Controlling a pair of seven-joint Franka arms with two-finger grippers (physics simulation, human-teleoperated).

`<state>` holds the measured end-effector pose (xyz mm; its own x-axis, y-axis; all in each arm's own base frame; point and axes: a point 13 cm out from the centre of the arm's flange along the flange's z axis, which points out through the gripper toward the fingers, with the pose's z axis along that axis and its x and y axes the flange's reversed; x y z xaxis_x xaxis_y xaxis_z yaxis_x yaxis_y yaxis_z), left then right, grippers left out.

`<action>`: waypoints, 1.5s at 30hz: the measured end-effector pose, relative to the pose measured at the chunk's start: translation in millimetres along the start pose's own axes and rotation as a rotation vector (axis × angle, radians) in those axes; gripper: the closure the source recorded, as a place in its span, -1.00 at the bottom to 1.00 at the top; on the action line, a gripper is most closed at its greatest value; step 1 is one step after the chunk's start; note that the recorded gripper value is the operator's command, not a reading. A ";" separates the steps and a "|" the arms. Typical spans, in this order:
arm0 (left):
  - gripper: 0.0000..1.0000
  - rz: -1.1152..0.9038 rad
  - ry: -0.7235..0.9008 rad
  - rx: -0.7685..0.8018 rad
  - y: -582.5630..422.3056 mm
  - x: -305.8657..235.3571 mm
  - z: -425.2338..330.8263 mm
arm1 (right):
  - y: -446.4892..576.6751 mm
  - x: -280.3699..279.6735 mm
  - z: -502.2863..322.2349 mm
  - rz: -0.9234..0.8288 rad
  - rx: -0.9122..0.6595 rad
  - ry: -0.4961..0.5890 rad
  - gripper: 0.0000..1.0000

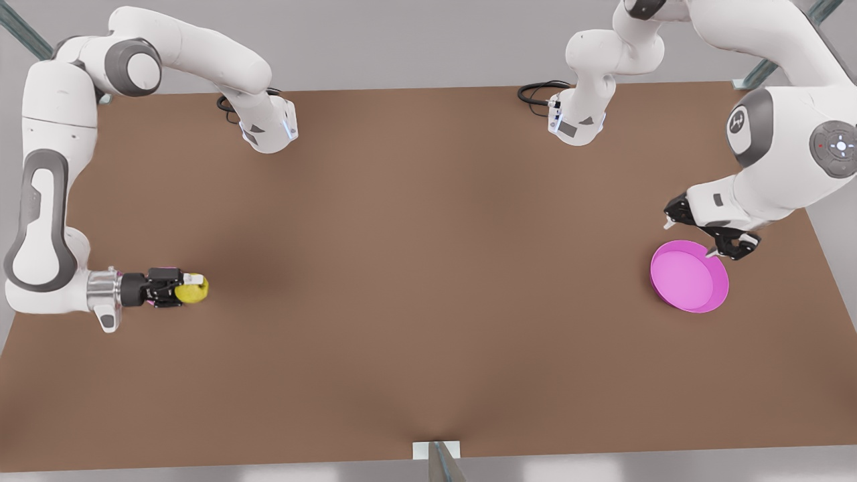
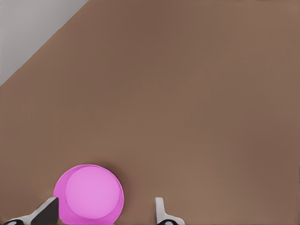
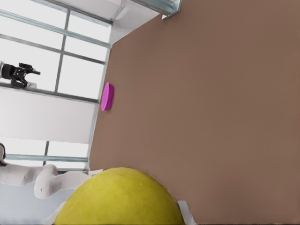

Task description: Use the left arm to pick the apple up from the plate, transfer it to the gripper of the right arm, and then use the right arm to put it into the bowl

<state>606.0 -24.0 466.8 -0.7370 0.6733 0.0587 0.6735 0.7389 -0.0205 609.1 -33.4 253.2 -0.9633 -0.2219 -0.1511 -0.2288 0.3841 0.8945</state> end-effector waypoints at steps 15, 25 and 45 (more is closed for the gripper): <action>-1.00 -0.411 0.037 0.036 -5.4 -5.8 12.0 | -68.1 66.8 -88.7 -0.021 0.182 0.090 -0.59; -1.00 -0.548 0.042 0.042 -6.3 -5.3 12.9 | -142.4 89.7 -116.3 -0.007 0.383 0.125 -0.59; -1.00 -0.682 0.048 0.042 -0.1 -1.1 16.0 | -200.7 122.5 -127.7 -0.017 0.529 0.254 -1.00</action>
<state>605.8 -24.5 450.8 -0.9916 0.0554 0.1166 0.0556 0.9985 -0.0020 555.0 -252.1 108.9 -0.9100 -0.4145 0.0002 -0.3458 0.7595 0.5510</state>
